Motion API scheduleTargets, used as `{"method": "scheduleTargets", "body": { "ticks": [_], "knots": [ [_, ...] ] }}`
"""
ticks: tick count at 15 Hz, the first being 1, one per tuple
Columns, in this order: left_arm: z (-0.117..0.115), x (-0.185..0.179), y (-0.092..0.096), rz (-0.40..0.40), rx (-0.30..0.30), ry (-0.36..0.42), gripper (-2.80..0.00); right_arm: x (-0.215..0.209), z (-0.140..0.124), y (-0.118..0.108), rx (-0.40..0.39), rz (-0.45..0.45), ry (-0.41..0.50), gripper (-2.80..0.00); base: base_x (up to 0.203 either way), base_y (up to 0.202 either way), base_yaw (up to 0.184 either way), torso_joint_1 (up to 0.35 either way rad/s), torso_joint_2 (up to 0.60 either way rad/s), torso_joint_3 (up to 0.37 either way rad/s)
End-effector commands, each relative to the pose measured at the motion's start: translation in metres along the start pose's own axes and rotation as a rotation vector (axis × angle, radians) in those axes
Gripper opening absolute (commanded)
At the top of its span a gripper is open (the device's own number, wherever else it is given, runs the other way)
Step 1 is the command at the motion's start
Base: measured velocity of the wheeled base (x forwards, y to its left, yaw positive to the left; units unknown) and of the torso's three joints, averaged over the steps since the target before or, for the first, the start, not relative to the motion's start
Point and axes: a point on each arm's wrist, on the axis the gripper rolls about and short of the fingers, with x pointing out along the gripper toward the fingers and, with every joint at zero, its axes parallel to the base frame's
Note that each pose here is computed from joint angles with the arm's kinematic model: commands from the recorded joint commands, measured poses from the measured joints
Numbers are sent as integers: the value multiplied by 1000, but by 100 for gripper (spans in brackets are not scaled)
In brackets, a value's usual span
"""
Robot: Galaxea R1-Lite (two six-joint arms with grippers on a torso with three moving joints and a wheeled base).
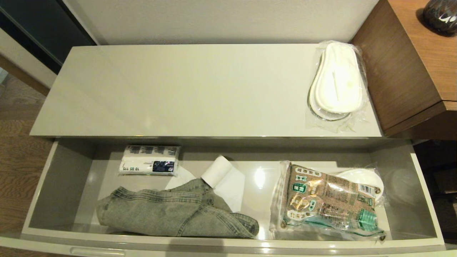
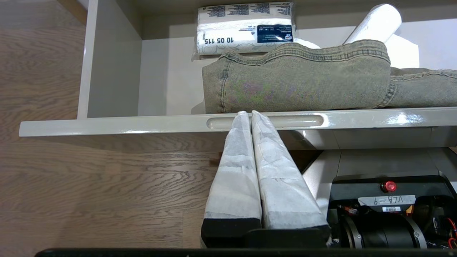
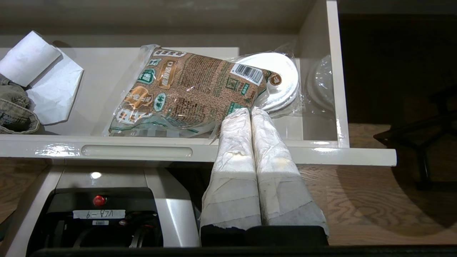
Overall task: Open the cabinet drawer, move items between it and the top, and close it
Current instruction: Take out the shorts from the drawer
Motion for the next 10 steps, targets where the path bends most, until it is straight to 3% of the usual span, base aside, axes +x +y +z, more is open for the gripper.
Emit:
{"method": "scheduleTargets", "body": {
  "ticks": [1, 3, 5, 6, 7, 9, 10],
  "knots": [
    [20, -5, 2, 10, 2, -53, -280, 0, 0, 0, -1, 0, 1, -280, 0, 0, 0, 0, 0, 0],
    [28, -7, 3, 34, -32, -7, -280, 0, 0, 0, -1, 0, -1, -280, 0, 0, 0, 0, 0, 0],
    [66, -10, 8, 110, -108, 91, -280, 0, 0, 0, -1, 0, 1, -280, 0, 0, 0, 0, 0, 0],
    [91, -10, 11, 159, -144, 187, -280, 0, 0, 0, -1, 0, 1, -280, 0, 0, 0, 0, 0, 0],
    [105, -5, 13, 198, -168, 336, -280, 0, 0, 0, -1, 0, 2, -280, 0, 0, 0, 0, 0, 0],
    [113, 15, 13, 220, -199, 622, -280, 0, 0, 0, -1, 0, 1, -280, 0, 0, 0, 0, 0, 0],
    [113, 31, 12, 179, -224, 748, -280, 0, 0, 0, -1, 0, 1, -280, 0, 0, 0, 0, 0, 0]
  ]
}}
